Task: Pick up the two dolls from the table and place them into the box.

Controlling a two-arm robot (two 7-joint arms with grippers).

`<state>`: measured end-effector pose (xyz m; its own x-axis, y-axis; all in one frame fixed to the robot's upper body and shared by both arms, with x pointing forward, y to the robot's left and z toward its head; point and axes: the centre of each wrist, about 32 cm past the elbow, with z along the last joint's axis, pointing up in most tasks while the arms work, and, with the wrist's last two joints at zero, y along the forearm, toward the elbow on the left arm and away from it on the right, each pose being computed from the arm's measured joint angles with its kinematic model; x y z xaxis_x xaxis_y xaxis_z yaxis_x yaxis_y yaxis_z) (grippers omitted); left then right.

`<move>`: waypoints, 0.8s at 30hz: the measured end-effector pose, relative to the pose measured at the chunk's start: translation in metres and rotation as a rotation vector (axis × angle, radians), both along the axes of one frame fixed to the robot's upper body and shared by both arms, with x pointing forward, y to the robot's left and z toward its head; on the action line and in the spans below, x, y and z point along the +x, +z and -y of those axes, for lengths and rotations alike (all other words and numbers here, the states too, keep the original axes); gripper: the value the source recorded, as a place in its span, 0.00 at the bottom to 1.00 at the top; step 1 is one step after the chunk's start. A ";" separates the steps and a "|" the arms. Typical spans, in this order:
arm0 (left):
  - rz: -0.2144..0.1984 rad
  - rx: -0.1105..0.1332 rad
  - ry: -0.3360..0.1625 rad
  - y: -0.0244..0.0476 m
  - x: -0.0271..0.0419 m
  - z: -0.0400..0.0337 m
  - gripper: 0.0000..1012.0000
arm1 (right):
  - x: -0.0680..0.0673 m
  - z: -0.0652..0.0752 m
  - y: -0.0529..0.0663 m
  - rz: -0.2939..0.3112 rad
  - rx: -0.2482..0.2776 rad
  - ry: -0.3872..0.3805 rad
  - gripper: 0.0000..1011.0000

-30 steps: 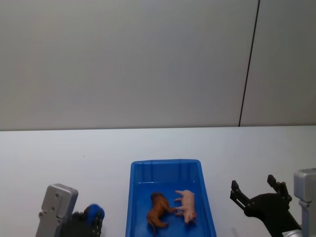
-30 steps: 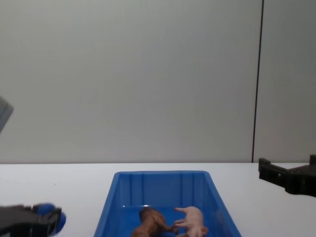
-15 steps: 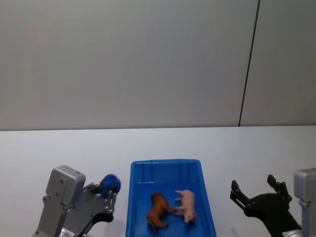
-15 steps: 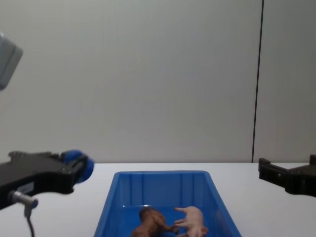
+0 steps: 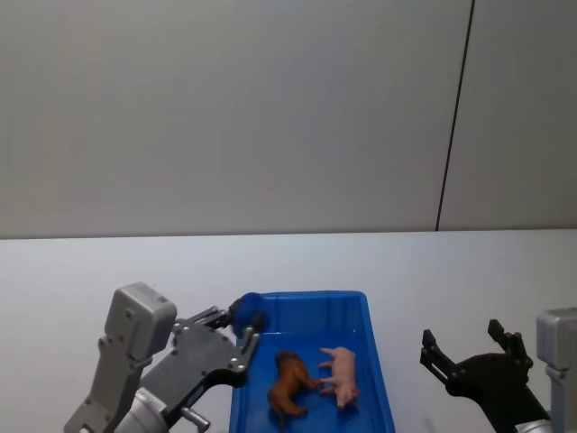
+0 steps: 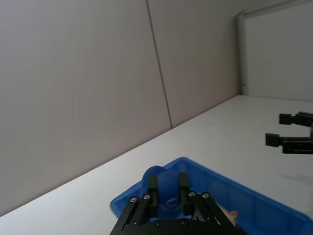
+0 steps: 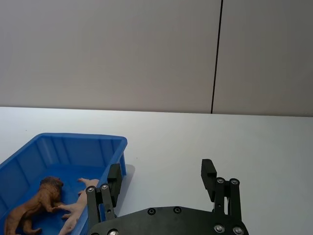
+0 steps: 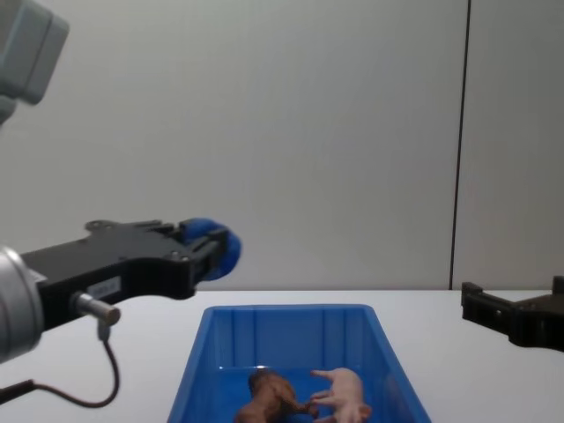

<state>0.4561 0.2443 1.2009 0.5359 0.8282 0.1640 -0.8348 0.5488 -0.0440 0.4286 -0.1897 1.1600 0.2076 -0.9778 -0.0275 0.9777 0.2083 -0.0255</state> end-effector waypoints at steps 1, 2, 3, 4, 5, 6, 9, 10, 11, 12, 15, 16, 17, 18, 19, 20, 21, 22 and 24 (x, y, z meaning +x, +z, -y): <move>0.004 -0.006 -0.027 0.0005 0.0022 0.0009 0.24 | 0.000 0.000 0.000 0.000 0.000 0.000 0.99; 0.005 -0.010 -0.037 0.0008 0.0038 0.0015 0.28 | 0.000 0.000 0.000 0.000 0.000 0.000 0.99; 0.009 -0.015 -0.059 0.0013 0.0061 0.0023 0.31 | 0.000 0.000 0.000 0.000 0.000 0.000 0.99; 0.009 -0.018 -0.070 0.0014 0.0074 0.0027 0.33 | 0.000 0.000 0.000 0.000 0.000 0.000 0.99; 0.011 -0.021 -0.086 0.0016 0.0086 0.0032 0.35 | 0.000 0.000 0.000 0.000 0.000 0.000 0.99; 0.011 -0.023 -0.097 0.0017 0.0098 0.0036 0.39 | 0.000 0.000 0.000 0.000 0.000 0.000 0.99; 0.015 -0.038 -0.158 0.0026 0.0172 0.0065 0.47 | 0.000 0.000 0.000 0.000 0.000 0.000 0.99; 0.015 -0.038 -0.158 0.0026 0.0172 0.0065 0.51 | 0.000 0.000 0.000 0.000 0.000 0.000 0.99; 0.015 -0.044 -0.184 0.0027 0.0198 0.0076 0.55 | 0.000 0.000 0.000 0.000 0.000 0.000 0.99; 0.015 -0.046 -0.192 0.0028 0.0211 0.0081 0.57 | 0.000 0.000 0.000 0.000 0.000 0.000 0.99; 0.015 -0.057 -0.242 0.0031 0.0267 0.0105 0.67 | 0.000 0.000 0.000 0.000 0.000 0.000 0.99; 0.015 -0.060 -0.258 0.0031 0.0286 0.0114 0.69 | 0.000 0.000 0.000 0.000 0.000 0.000 0.99; 0.015 -0.065 -0.281 0.0033 0.0316 0.0126 0.72 | 0.000 0.000 0.000 0.000 0.000 0.000 0.99; 0.015 -0.068 -0.292 0.0035 0.0331 0.0132 0.77 | 0.000 0.000 0.000 0.000 0.000 0.000 0.99; 0.015 -0.071 -0.303 0.0036 0.0350 0.0141 0.78 | 0.000 0.000 0.000 0.000 0.000 0.000 0.99; 0.014 -0.076 -0.324 0.0036 0.0377 0.0155 0.84 | 0.000 0.000 0.000 0.000 0.000 0.000 0.99; 0.014 -0.079 -0.334 0.0036 0.0390 0.0163 0.85 | 0.000 0.000 0.000 0.000 0.000 0.000 0.99; 0.014 -0.082 -0.347 0.0037 0.0405 0.0172 0.87 | 0.000 0.000 0.000 0.000 0.000 0.000 0.99; 0.013 -0.089 -0.372 0.0037 0.0441 0.0192 0.94 | 0.000 0.000 0.000 0.000 0.000 0.000 0.99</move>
